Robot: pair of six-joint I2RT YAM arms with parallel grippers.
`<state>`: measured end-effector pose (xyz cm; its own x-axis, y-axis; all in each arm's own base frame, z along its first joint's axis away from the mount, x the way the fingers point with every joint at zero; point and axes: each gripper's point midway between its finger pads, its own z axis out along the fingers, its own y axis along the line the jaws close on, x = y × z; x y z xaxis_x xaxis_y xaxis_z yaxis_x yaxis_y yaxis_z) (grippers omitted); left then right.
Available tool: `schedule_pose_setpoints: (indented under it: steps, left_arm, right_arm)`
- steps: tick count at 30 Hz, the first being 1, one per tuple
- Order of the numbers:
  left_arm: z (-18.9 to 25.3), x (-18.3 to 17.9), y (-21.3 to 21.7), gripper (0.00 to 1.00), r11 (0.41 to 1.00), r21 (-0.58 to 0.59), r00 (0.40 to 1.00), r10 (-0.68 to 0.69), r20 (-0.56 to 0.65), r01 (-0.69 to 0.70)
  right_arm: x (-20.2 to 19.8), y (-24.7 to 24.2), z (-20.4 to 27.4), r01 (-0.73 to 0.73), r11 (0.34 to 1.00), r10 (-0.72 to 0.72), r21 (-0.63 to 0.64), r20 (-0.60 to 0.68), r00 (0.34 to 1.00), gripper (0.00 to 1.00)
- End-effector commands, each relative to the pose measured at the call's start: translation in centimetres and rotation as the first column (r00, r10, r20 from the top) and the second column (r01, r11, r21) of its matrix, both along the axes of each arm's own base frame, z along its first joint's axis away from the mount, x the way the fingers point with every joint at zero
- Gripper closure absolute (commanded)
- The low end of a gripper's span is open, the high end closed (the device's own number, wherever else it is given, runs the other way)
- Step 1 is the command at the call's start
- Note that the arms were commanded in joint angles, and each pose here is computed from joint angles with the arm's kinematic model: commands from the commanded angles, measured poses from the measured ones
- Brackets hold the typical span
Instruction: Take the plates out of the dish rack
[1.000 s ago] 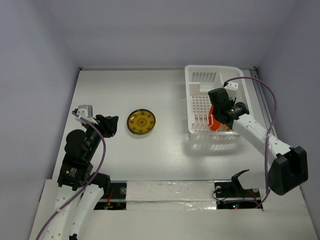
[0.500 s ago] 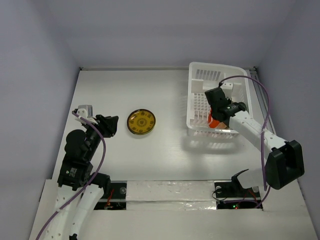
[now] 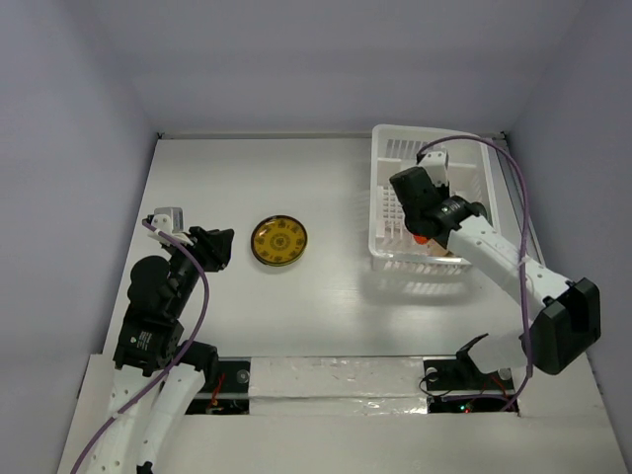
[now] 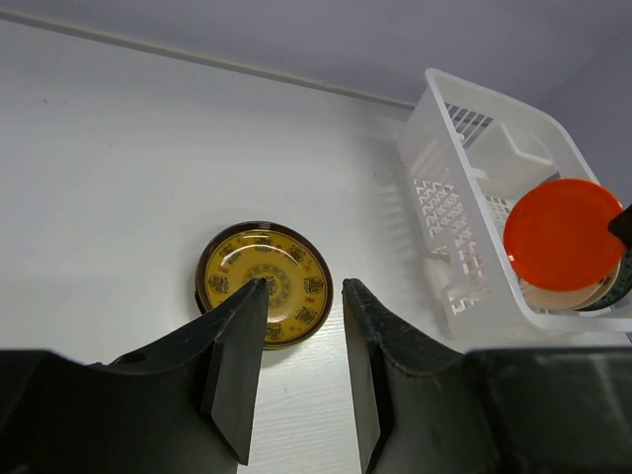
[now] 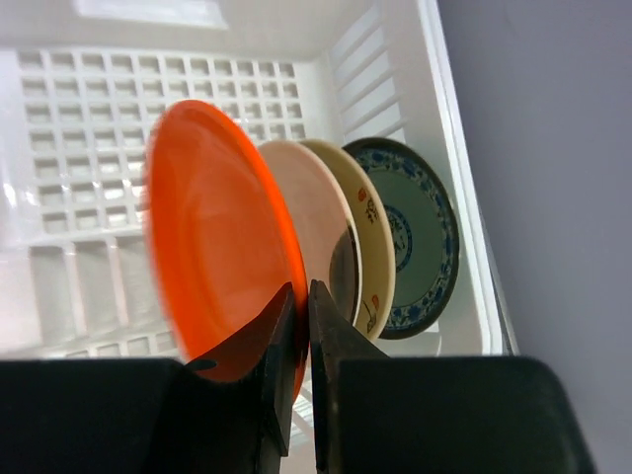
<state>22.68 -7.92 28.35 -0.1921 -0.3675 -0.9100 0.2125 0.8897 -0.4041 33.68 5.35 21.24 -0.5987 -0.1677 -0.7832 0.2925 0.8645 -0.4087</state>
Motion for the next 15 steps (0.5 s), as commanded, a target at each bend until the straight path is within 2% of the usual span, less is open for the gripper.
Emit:
schedule_pose_setpoints:
  steps: [1, 4, 6, 8, 9, 11, 12, 14, 15]
  left_arm:
    - [1.8, 0.2, -0.1, 0.67, 1.000, -0.012, 0.998, -0.006, 0.062, 0.007]
    - [1.8, 0.2, -0.1, 0.67, 1.000, -0.012, 0.998, -0.006, 0.060, 0.007]
    - [1.7, 0.2, -0.1, 0.67, 1.000, -0.011, 0.998, -0.006, 0.057, 0.007]
    - [1.7, 0.3, -0.1, 0.67, 1.000, -0.011, 0.998, -0.005, 0.057, 0.006]
    - [1.7, 0.3, -0.1, 0.67, 1.000, -0.010, 0.998, -0.005, 0.058, 0.006]
    - [1.6, 0.3, -0.1, 0.67, 1.000, -0.009, 0.998, -0.005, 0.055, 0.006]
    - [1.6, 0.4, -0.1, 0.67, 1.000, -0.010, 0.999, -0.005, 0.053, 0.006]
    - [1.5, 0.4, -0.1, 0.67, 1.000, -0.009, 0.999, -0.001, 0.050, 0.001]
    - [1.5, 0.4, 0.0, 0.67, 1.000, -0.009, 0.999, 0.001, 0.048, -0.001]
  right_arm:
    - [-0.3, 0.1, 6.8, 0.018, 0.999, -0.025, 0.036, 0.184, 0.983, 1.00]
    - [-1.1, 0.5, 9.6, 0.015, 0.995, -0.039, 0.094, 0.255, 0.966, 1.00]
    - [-1.8, 2.0, 11.8, -0.059, 0.984, 0.002, 0.168, 0.318, 0.948, 1.00]
    - [-1.8, 5.0, 13.5, -0.205, 0.940, 0.088, 0.272, 0.386, 0.918, 1.00]
    - [-2.1, 7.2, 13.8, -0.292, 0.906, 0.152, 0.307, 0.409, 0.900, 1.00]
    - [-1.9, 11.9, 14.0, -0.460, 0.790, 0.246, 0.406, 0.478, 0.843, 1.00]
    - [-1.9, 15.2, 13.9, -0.564, 0.682, 0.311, 0.465, 0.515, 0.799, 1.00]
    - [-2.0, 18.8, 13.7, -0.643, 0.566, 0.365, 0.516, 0.543, 0.756, 1.00]
    - [-1.6, 21.3, 11.9, -0.659, 0.523, 0.409, 0.541, 0.519, 0.751, 1.00]
